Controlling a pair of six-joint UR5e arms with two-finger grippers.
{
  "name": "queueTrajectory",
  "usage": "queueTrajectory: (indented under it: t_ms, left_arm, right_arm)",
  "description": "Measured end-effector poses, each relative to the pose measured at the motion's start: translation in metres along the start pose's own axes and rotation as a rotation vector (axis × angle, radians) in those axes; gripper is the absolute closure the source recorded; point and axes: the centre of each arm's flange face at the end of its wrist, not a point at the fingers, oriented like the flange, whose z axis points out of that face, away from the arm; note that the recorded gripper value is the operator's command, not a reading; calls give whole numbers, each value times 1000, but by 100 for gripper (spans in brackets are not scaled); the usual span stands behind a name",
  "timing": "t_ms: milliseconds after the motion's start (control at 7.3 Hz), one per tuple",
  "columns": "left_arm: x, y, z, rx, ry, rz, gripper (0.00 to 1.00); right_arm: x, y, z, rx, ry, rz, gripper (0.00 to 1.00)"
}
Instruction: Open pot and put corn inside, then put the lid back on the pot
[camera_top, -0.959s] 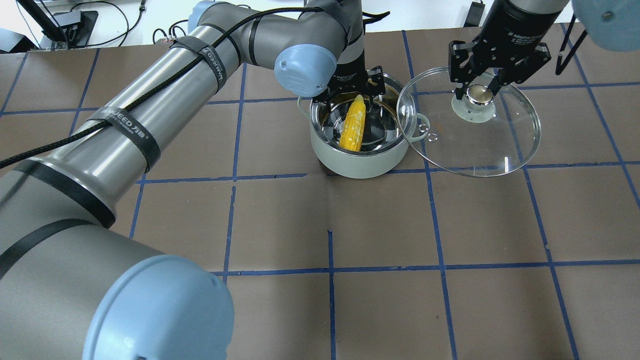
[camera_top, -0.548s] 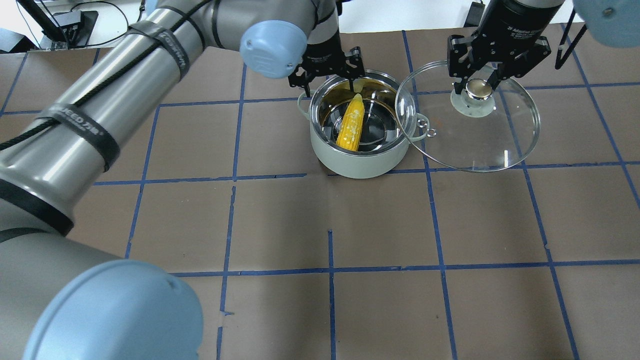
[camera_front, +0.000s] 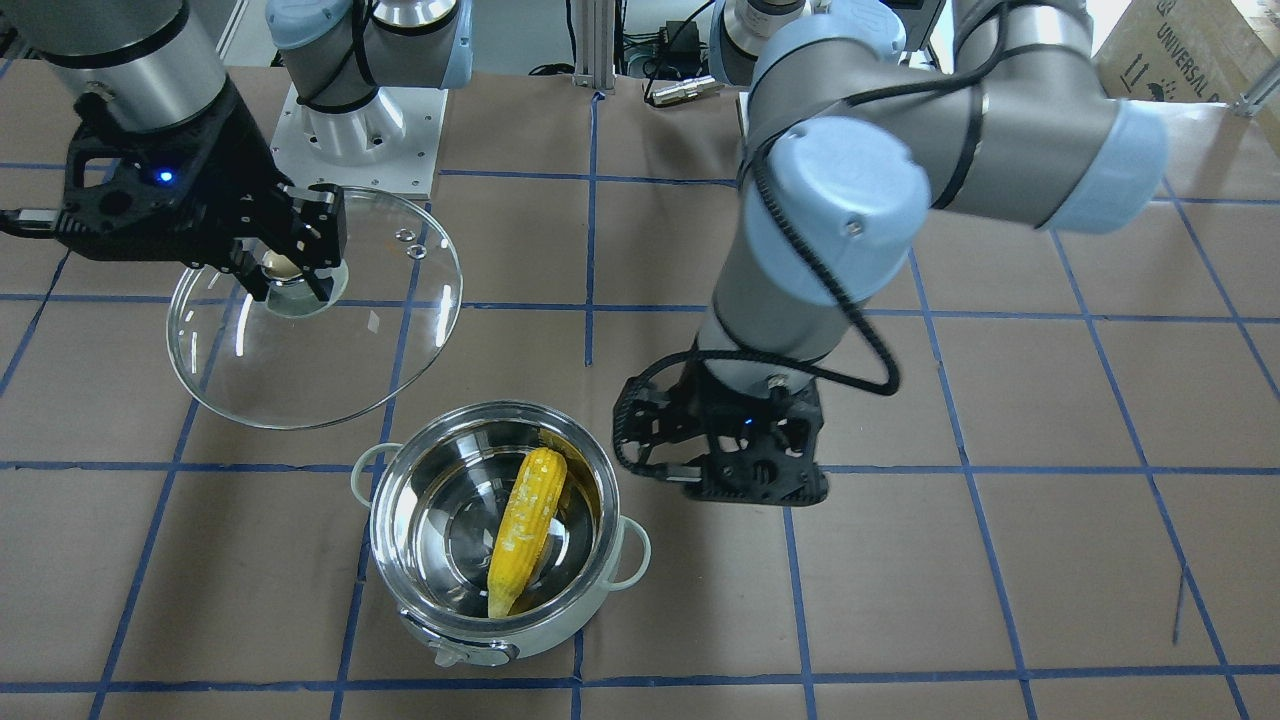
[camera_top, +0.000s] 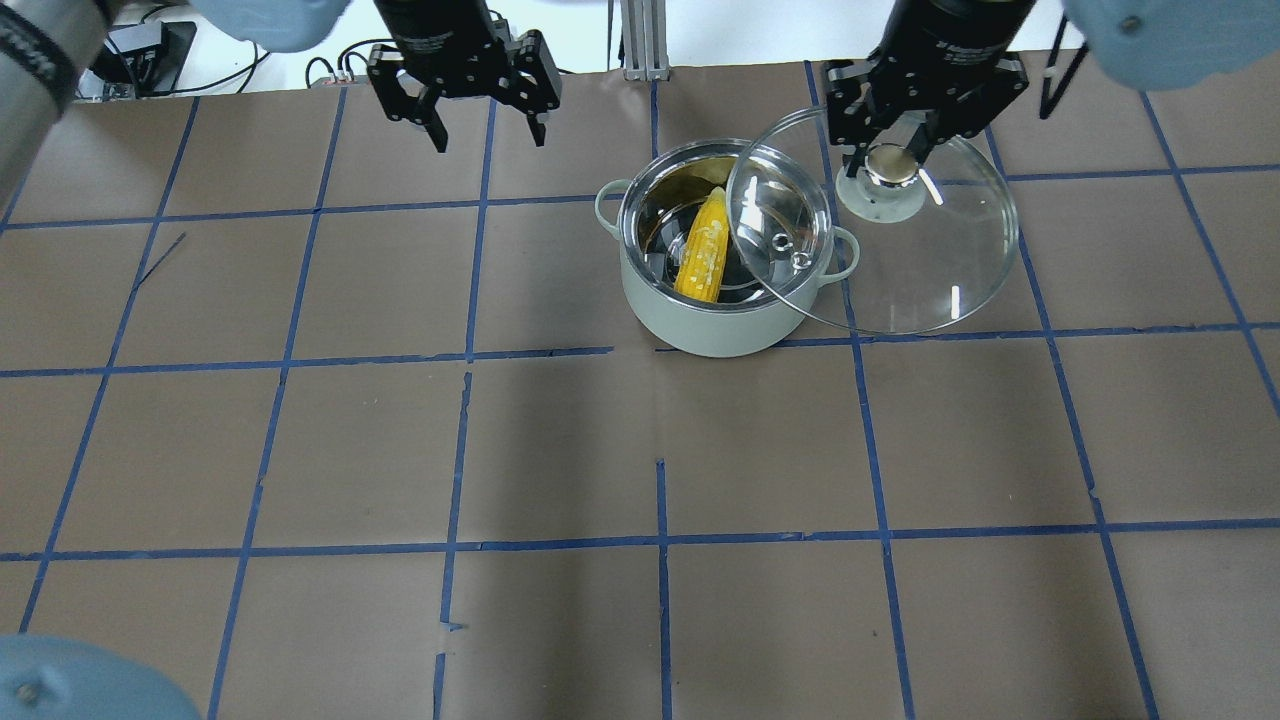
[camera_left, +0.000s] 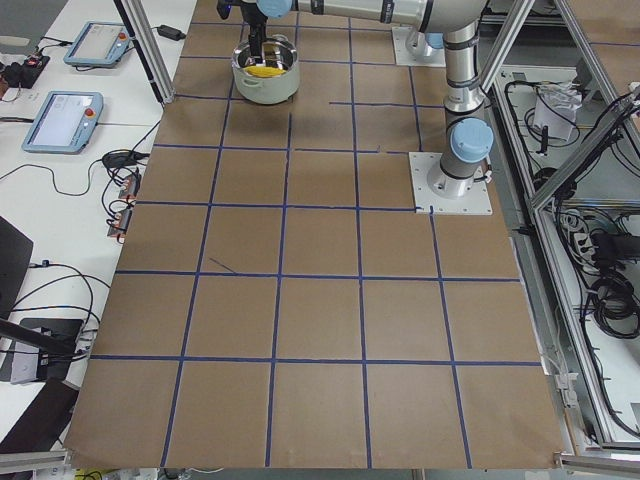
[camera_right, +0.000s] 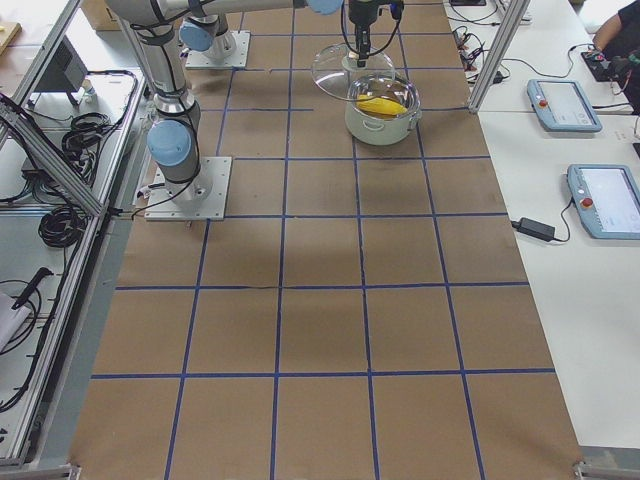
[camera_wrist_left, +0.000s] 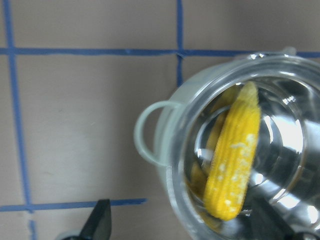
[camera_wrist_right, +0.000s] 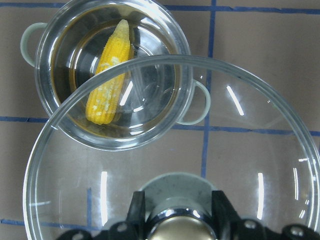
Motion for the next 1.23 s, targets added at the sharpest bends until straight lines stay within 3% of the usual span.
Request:
queueTrajectory:
  t_ms: [411,685,1233]
  left_arm:
    - [-62,60,-69,-9,-21,38,0]
    - [-82,87,-60,-43,-20,34,0]
    - [-102,121,-36,-4,-67,-23,0]
  right_arm:
    - [-55,-40,52,-3,-4,-39,69]
    - [-70,-66,96,12,2,-43,69]
    - [-74,-93,148,21,8,-45,69]
